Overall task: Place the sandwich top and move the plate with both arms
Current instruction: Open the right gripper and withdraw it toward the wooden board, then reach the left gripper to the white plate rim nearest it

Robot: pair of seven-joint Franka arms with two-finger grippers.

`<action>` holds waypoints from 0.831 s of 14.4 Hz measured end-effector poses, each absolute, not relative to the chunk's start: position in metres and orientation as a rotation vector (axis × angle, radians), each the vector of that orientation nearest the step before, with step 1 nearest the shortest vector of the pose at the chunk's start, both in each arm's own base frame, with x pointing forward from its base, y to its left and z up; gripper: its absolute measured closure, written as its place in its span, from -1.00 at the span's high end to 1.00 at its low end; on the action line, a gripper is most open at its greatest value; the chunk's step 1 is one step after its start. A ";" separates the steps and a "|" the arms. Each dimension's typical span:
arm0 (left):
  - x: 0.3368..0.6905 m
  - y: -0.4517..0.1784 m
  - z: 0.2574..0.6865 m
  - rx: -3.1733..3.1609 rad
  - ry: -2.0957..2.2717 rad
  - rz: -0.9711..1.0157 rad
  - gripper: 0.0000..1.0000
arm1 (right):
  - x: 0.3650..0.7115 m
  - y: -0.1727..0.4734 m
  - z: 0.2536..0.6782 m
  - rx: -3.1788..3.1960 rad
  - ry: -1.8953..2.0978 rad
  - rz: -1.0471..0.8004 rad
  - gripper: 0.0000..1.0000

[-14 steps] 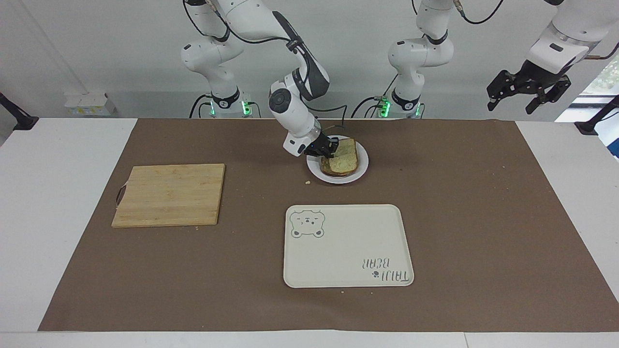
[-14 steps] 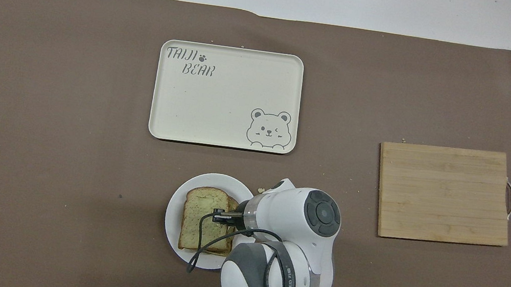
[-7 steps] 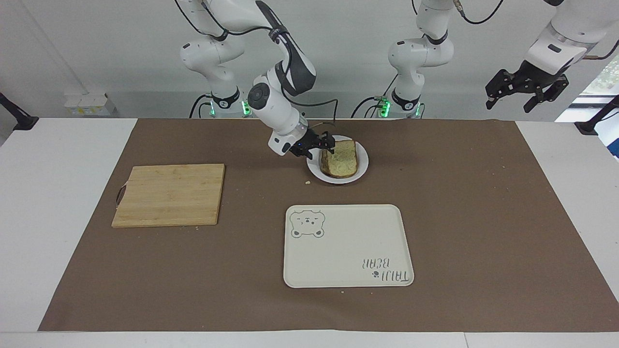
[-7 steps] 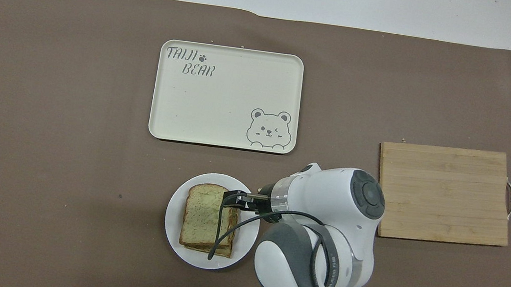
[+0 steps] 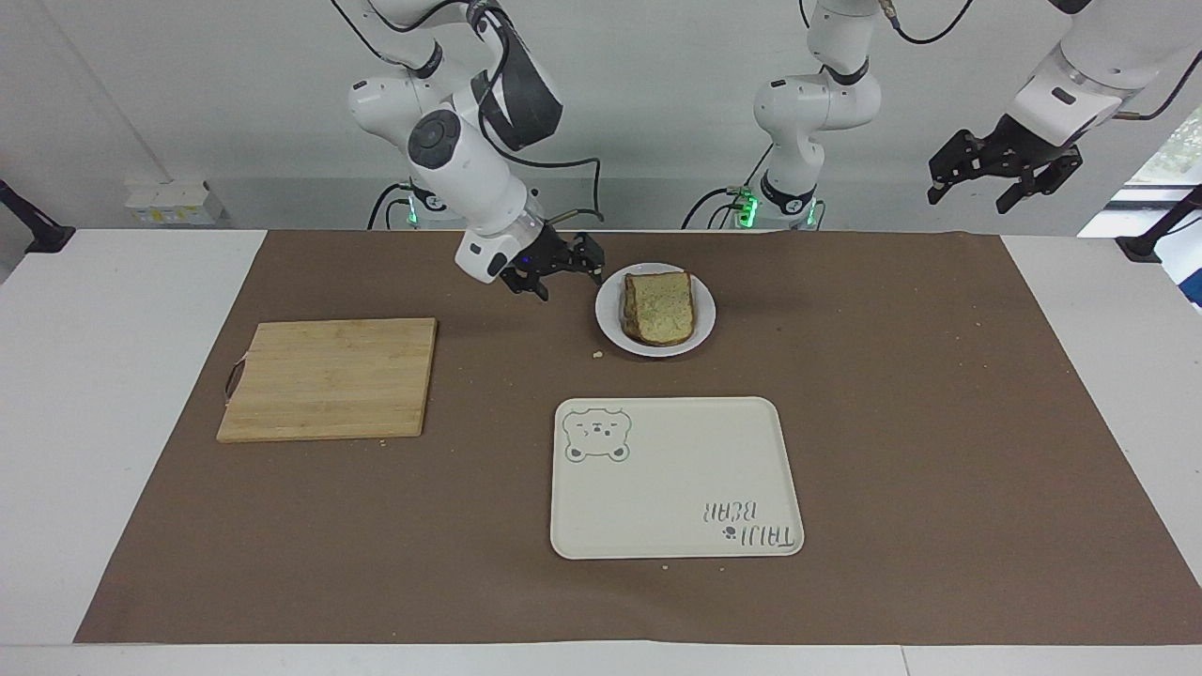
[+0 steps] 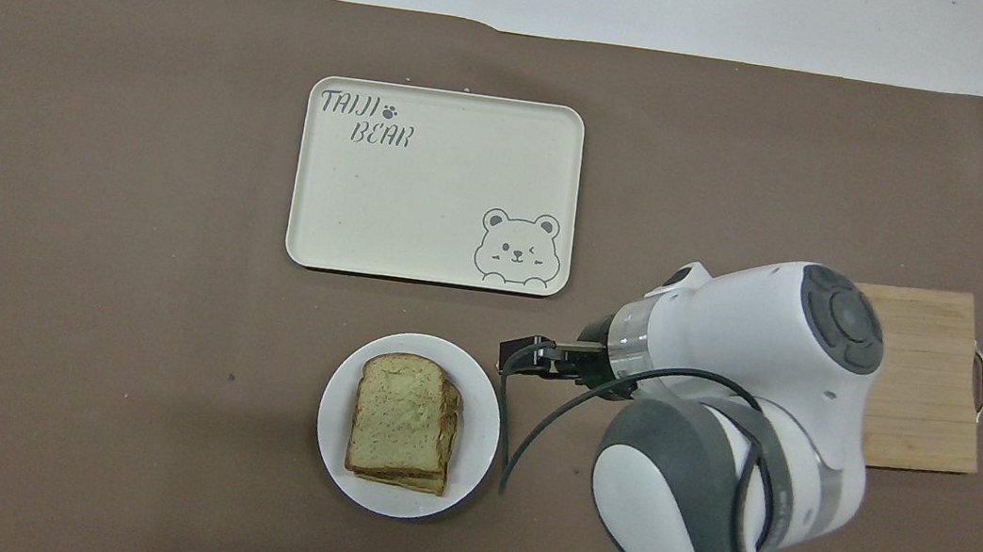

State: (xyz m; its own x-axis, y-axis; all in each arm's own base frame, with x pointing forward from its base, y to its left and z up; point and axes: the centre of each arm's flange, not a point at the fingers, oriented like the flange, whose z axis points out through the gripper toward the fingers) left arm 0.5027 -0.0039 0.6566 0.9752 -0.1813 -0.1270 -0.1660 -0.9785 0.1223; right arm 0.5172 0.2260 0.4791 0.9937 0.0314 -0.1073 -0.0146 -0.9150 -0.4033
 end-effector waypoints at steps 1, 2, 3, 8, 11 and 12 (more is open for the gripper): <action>0.498 -0.009 0.648 2.985 -0.270 -0.212 1.00 | 0.527 0.209 0.493 -2.739 -0.003 0.131 1.00; 0.494 -0.015 0.636 2.950 -0.273 -0.211 1.00 | 0.536 0.191 0.507 -2.769 0.001 0.092 1.00; 0.489 -0.024 0.623 2.908 -0.278 -0.210 1.00 | 0.544 0.174 0.521 -2.811 -0.001 0.048 1.00; 0.469 -0.095 0.529 2.799 -0.370 -0.179 1.00 | 0.567 0.099 0.566 -3.006 -0.007 -0.095 1.00; 0.449 -0.113 0.482 2.704 -0.326 -0.136 1.00 | 0.571 0.030 0.584 -3.096 -0.052 -0.095 1.00; 0.443 -0.116 0.467 2.674 -0.309 -0.124 1.00 | 0.570 0.016 0.588 -3.117 -0.054 -0.083 1.00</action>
